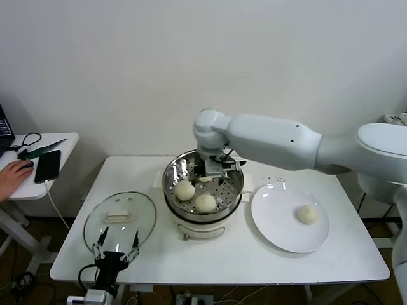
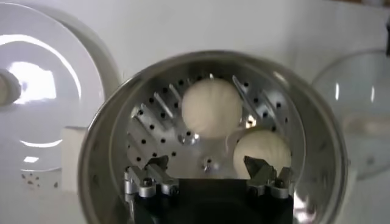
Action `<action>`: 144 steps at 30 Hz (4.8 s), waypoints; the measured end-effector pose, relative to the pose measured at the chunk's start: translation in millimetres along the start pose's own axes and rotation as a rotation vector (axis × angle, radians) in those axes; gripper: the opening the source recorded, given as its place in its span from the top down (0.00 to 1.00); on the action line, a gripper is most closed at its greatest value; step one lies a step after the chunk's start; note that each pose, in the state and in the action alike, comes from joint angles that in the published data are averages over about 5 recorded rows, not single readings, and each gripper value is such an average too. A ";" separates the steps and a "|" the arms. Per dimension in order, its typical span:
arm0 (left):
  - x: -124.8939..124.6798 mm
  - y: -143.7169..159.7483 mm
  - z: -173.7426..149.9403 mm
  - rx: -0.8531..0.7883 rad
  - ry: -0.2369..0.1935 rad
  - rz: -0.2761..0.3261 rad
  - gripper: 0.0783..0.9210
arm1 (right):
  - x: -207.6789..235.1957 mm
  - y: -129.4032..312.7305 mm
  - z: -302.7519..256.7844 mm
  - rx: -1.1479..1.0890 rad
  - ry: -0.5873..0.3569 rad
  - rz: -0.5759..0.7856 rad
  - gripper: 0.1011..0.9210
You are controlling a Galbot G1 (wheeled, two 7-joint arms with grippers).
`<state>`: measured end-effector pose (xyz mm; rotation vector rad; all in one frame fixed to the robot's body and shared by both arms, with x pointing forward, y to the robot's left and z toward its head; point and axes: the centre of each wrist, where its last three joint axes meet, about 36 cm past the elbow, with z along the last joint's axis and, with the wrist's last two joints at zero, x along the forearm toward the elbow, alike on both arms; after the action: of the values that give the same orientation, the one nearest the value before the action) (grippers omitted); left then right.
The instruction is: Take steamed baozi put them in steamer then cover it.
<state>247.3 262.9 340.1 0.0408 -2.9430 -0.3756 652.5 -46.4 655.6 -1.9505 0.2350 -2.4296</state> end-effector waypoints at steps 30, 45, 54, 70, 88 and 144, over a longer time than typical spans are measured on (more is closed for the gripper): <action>8.9 0.3 -7.1 -0.013 -0.011 0.014 0.12 | -50.3 351.1 4.7 -1.381 -0.033 -0.014 0.12; 12.9 -1.1 -0.8 -0.020 0.012 0.011 0.12 | -114.0 409.3 -17.3 -1.520 -0.002 -0.108 0.12; 13.2 -1.4 2.4 -0.023 0.021 0.011 0.12 | -137.0 409.4 -15.9 -1.540 -0.013 -0.130 0.12; 11.3 -3.1 1.7 -0.024 0.021 0.011 0.12 | -155.8 405.0 -11.9 -1.547 -0.031 -0.147 0.20; 12.7 -7.5 0.3 -0.016 0.018 0.020 0.12 | -93.2 375.2 30.3 -1.553 -0.023 -0.050 0.28; 5.0 -11.6 -4.5 0.009 -0.018 0.047 0.12 | -73.0 65.6 33.3 -1.281 -0.149 -0.059 0.27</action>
<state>243.2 250.3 342.3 -0.0303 -2.9575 -0.3575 695.7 -107.0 583.4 -2.3776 2.1506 -2.2650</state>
